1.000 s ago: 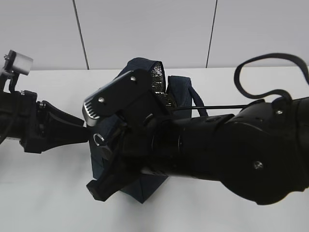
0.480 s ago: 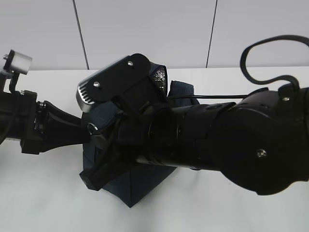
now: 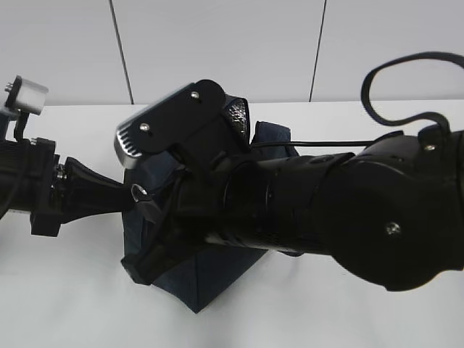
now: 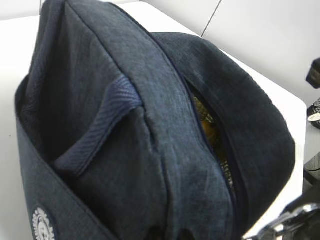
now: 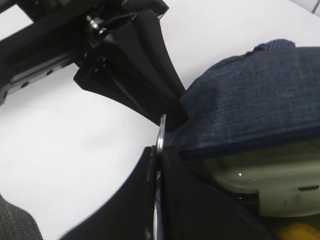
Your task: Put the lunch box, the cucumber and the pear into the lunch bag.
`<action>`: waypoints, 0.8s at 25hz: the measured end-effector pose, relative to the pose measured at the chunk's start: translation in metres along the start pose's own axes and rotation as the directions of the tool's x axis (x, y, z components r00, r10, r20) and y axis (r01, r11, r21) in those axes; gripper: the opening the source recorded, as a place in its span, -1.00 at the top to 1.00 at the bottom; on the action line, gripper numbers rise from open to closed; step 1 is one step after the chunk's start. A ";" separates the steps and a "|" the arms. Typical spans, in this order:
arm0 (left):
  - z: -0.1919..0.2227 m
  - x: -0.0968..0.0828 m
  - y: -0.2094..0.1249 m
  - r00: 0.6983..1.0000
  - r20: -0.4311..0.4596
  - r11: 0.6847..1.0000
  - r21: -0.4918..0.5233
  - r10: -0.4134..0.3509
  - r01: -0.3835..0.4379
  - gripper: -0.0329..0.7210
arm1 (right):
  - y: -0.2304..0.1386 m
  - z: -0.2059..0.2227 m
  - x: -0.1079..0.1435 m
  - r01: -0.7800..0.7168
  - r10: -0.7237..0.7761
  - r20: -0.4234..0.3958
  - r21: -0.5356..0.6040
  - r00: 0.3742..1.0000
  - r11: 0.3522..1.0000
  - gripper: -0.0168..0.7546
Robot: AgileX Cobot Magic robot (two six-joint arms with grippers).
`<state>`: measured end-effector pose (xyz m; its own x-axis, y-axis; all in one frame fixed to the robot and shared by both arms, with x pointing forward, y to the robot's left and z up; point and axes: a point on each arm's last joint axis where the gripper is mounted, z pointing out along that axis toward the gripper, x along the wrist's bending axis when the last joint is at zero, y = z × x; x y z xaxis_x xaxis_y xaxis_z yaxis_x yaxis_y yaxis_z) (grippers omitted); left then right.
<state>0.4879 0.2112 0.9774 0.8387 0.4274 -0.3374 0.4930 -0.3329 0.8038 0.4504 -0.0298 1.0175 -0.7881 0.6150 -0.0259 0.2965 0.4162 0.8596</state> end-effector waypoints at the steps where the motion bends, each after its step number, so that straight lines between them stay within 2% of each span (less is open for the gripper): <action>1: 0.000 0.000 0.000 1.000 0.000 1.000 0.001 0.000 0.000 0.90 | 0.000 0.000 -0.002 -0.004 0.004 0.004 0.000 1.000 1.000 0.96; 8: 0.001 -0.001 -0.003 1.000 0.003 1.000 0.002 -0.009 0.009 0.90 | 0.002 -0.001 -0.023 -0.084 0.085 0.062 -0.017 0.994 0.996 0.96; 16: 0.001 0.000 -0.005 1.000 -0.011 1.000 0.003 -0.020 0.020 0.91 | 0.029 -0.004 -0.027 -0.066 0.072 0.065 -0.090 0.995 0.994 0.96; 20: 0.001 0.000 -0.005 1.000 -0.012 1.000 0.002 -0.021 0.021 0.91 | 0.033 -0.005 -0.041 -0.083 0.093 0.097 -0.105 0.991 0.991 0.96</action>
<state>0.4854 0.2119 0.9729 0.8254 0.4444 -0.3483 0.5110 -0.3256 0.7955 0.4896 -0.0447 1.0495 -0.7013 0.7129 0.0048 0.3025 0.2915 0.9075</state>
